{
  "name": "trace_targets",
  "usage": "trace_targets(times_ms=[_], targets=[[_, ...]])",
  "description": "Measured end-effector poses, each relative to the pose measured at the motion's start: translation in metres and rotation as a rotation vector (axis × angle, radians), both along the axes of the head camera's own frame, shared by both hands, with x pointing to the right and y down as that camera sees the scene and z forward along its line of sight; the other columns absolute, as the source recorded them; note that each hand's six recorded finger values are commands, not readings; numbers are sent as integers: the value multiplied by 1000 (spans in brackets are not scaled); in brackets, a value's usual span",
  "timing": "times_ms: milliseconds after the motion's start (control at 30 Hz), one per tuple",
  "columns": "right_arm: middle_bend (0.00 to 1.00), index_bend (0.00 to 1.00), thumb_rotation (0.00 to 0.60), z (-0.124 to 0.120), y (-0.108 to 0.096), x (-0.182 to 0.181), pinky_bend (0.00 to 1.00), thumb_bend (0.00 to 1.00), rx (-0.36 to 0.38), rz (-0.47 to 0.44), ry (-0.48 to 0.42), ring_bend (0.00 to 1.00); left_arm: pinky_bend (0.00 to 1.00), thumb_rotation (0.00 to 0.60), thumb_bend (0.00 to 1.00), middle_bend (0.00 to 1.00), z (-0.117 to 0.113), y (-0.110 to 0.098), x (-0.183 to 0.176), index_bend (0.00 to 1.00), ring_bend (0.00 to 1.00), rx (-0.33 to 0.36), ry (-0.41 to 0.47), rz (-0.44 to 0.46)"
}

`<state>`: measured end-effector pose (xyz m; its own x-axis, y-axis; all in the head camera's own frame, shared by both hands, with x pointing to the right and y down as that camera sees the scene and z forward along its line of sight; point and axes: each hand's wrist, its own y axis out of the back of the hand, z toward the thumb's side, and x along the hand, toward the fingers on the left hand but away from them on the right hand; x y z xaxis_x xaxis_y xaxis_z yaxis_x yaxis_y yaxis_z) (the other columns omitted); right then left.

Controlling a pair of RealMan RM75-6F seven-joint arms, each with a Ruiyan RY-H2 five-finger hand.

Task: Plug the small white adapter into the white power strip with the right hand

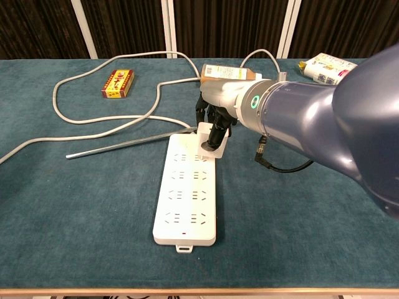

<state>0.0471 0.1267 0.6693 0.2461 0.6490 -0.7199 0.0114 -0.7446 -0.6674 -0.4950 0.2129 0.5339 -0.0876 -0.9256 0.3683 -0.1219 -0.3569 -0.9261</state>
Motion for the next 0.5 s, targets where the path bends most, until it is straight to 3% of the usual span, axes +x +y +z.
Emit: trace_targets(times_ms=[500], targets=[[533,656,600,4,0,1,328,513,1,3,0,558,0,600,90,0,1,0,1,199,0,0,-6,1]])
